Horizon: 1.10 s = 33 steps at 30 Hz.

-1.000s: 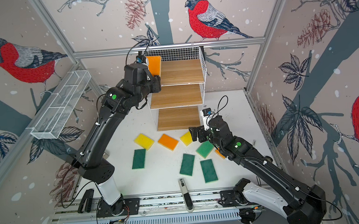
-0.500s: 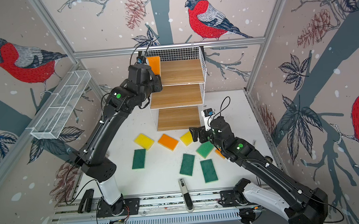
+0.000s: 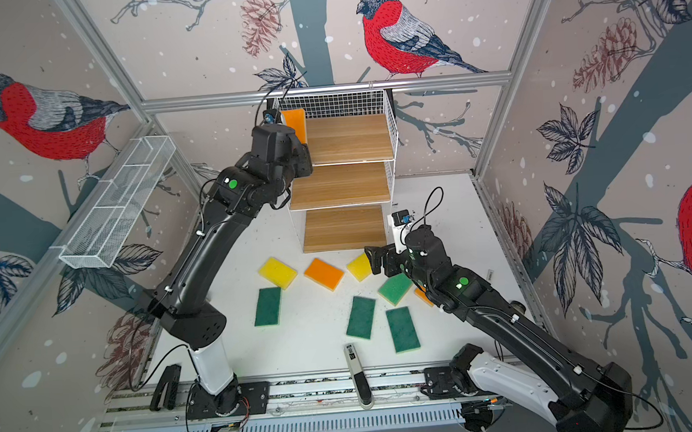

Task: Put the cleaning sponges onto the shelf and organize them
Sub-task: 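Carry the orange sponge over the top wooden shelf with the left gripper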

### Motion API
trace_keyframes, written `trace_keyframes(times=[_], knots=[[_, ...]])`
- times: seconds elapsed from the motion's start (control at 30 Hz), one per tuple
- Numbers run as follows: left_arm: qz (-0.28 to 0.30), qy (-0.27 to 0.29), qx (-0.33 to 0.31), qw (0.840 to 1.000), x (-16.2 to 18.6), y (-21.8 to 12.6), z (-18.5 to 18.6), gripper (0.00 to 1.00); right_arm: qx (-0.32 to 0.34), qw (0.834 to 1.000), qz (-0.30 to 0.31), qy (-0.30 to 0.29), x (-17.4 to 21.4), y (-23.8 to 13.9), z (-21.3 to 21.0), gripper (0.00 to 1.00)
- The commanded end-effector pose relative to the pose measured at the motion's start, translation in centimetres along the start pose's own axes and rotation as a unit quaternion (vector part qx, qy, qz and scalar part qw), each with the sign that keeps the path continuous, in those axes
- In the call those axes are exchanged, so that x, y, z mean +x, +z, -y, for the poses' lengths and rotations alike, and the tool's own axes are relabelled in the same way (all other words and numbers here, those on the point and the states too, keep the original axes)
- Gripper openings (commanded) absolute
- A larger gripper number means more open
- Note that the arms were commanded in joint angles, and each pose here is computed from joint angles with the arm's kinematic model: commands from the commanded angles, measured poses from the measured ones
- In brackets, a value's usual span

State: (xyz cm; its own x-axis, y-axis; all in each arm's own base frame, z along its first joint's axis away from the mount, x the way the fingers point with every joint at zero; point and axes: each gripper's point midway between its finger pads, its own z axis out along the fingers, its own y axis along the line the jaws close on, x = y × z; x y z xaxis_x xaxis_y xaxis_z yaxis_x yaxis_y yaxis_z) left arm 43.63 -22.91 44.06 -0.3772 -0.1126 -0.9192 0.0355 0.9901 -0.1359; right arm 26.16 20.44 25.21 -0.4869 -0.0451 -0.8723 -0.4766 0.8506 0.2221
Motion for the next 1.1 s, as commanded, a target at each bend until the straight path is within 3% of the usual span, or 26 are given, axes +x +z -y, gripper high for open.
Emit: trace_keyframes(times=[0.0, 1.07], knots=[[0.018, -0.017, -0.006, 1.000, -0.81, 0.23, -0.03, 0.63, -0.009, 1.000, 0.013, -0.003, -0.61, -0.07, -0.36, 0.99], [0.008, -0.024, -0.026, 0.999, 0.16, 1.20, -0.37, 0.73, -0.010, 1.000, 0.023, 0.005, -0.91, -0.69, -0.36, 0.99]])
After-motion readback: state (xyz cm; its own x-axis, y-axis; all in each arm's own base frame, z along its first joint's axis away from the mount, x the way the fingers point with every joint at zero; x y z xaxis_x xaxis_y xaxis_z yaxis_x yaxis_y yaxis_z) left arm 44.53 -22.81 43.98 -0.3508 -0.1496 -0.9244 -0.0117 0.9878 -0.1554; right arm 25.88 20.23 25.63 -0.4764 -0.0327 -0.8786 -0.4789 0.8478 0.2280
